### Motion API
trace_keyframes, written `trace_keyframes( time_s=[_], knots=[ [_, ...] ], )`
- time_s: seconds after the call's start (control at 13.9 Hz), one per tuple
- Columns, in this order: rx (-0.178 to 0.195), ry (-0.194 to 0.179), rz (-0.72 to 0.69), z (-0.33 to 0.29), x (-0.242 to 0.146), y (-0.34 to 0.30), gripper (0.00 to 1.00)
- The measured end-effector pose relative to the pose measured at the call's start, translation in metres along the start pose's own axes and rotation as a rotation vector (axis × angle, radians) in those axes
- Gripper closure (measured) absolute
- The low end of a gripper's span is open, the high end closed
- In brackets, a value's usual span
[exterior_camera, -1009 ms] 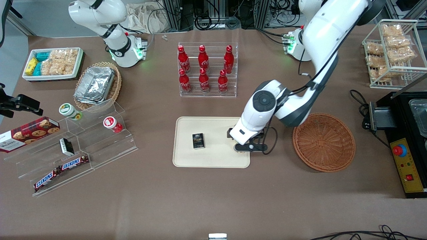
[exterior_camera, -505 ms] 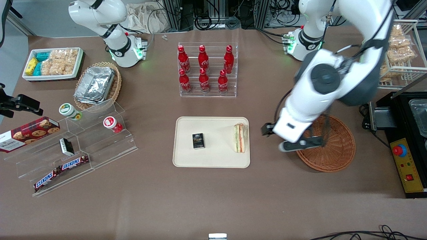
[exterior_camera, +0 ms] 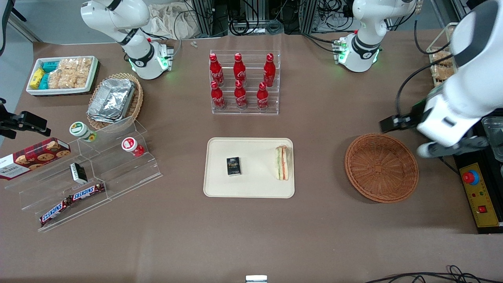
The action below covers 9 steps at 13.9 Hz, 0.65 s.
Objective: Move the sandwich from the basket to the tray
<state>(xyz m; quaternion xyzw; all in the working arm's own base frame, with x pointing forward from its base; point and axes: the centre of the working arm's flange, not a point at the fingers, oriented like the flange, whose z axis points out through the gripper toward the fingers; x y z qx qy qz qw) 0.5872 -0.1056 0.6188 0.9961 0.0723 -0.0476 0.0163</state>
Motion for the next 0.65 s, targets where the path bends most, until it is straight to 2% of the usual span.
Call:
trace_keyframes(
  time_s=[0.29, 0.65],
  knots=[
    [0.024, -0.011, -0.031, -0.038, -0.038, -0.027, 0.00],
    [0.041, -0.023, -0.026, -0.038, -0.059, -0.030, 0.00]
  ],
)
